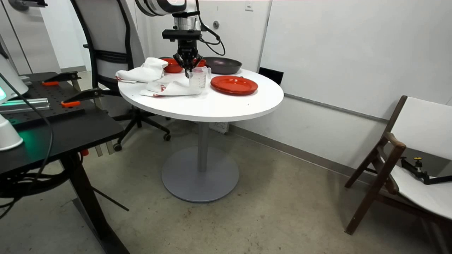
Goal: Move the jar to the right
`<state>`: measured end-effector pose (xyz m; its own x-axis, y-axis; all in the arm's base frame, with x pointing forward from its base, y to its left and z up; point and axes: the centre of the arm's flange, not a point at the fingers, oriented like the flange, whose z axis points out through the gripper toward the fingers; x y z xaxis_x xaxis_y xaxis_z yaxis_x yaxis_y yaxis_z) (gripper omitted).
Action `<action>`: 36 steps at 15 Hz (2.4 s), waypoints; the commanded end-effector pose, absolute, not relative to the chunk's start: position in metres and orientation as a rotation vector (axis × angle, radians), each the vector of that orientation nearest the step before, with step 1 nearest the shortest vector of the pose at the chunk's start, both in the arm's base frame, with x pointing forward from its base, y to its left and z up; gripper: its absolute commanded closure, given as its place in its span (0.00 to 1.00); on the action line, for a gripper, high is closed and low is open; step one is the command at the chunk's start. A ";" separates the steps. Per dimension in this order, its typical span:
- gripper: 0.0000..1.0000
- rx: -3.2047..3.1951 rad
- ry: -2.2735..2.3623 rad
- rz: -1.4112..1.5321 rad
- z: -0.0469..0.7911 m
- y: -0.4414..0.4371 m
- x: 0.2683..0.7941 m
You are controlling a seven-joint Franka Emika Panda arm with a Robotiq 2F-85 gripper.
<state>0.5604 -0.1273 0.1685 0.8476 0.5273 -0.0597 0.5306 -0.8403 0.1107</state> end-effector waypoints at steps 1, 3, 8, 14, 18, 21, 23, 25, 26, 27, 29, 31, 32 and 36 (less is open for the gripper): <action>0.99 2.872 0.826 -0.098 0.166 -0.145 0.558; 0.99 2.877 0.780 -0.105 0.168 -0.151 0.553; 0.99 2.910 0.714 -0.128 0.160 -0.142 0.547; 0.99 2.938 0.730 -0.208 0.127 -0.120 0.532; 0.99 2.950 0.733 -0.235 0.117 -0.118 0.525; 0.99 2.954 0.729 -0.225 0.120 -0.119 0.525; 0.99 2.963 0.735 -0.215 0.122 -0.119 0.525; 0.71 2.972 0.730 -0.207 0.127 -0.120 0.525; 0.66 2.973 0.728 -0.201 0.132 -0.121 0.524; 0.57 2.974 0.723 -0.196 0.135 -0.122 0.524; 0.43 2.979 0.697 -0.161 0.150 -0.129 0.523; 0.30 2.988 0.664 -0.122 0.166 -0.137 0.523; 0.22 2.994 0.642 -0.095 0.177 -0.141 0.523; 0.00 3.028 0.558 0.056 0.227 -0.143 0.524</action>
